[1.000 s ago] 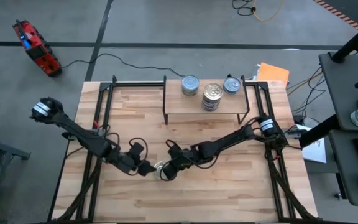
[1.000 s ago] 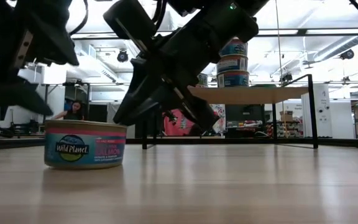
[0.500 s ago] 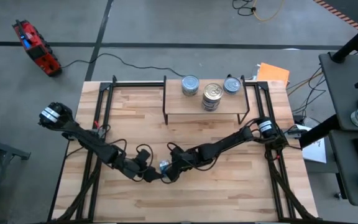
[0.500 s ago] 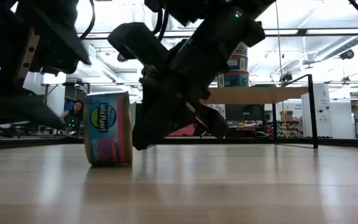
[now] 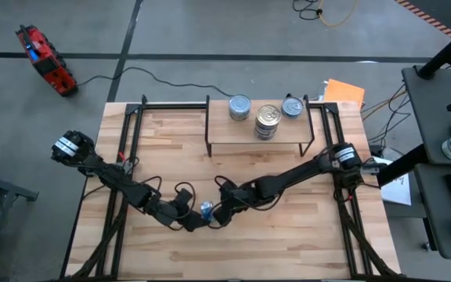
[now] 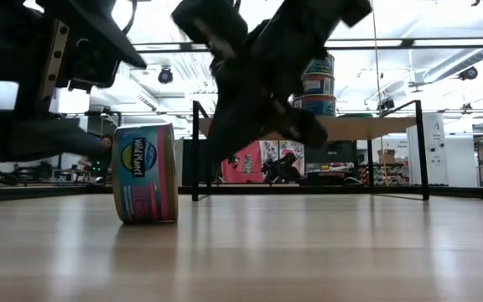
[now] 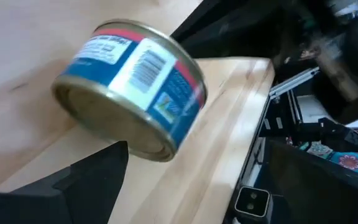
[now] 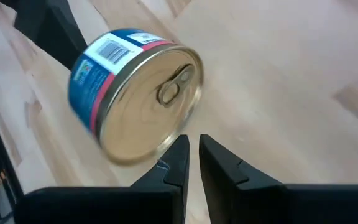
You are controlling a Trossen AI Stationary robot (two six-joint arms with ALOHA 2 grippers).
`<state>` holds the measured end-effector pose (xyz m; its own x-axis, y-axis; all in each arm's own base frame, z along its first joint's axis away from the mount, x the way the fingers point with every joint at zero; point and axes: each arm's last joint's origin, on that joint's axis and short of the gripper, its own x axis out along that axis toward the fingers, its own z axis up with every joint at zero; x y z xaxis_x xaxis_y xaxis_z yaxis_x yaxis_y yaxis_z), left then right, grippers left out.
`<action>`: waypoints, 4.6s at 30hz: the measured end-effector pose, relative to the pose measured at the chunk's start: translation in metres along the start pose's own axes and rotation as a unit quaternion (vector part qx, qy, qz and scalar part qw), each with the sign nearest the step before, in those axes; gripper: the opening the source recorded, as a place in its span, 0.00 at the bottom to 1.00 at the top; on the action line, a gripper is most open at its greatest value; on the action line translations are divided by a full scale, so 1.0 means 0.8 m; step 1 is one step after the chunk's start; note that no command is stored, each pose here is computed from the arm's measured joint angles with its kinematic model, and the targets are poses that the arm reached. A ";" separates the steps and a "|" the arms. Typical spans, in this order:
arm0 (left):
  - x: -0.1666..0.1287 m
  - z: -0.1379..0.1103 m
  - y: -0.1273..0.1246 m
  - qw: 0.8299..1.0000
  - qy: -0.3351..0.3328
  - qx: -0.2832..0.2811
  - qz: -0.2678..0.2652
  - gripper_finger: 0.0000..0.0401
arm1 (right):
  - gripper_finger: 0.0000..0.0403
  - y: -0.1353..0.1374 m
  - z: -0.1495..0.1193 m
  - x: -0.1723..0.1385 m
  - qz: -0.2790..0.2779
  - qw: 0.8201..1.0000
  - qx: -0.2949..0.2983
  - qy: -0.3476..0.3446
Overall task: Stack canned seafood by type on shelf
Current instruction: Stack the blue-pink tuna can on top of the other blue-pink tuna cans
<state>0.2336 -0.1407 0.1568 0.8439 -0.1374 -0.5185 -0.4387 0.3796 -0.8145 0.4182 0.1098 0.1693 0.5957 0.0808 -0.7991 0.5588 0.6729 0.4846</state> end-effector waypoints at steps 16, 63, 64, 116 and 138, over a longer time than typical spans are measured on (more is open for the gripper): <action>0.005 0.014 -0.005 1.000 -0.020 0.018 -0.007 0.92 | 0.39 0.025 -0.005 -0.032 0.050 0.997 -0.052 -0.019; -0.001 0.025 -0.013 0.997 0.027 -0.049 -0.057 0.88 | 0.72 0.017 -0.010 0.021 0.025 0.985 -0.142 -0.089; -0.003 0.026 -0.013 0.996 0.029 -0.056 -0.058 0.88 | 0.70 0.016 -0.010 0.021 0.023 0.986 -0.143 -0.088; -0.008 0.105 0.032 0.996 0.039 -0.029 0.074 0.87 | 0.66 -0.005 0.003 0.024 -0.049 0.983 -0.135 -0.116; -0.048 0.143 0.022 0.997 0.011 0.022 0.067 0.87 | 0.63 0.011 0.006 0.009 -0.042 0.986 -0.129 -0.093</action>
<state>0.2286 -0.0236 0.1922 0.7717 -0.1016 -0.6278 -0.5326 0.4361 -0.7254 0.4302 0.1128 0.1693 0.6630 -0.1034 -0.7415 0.4597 0.8380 0.2942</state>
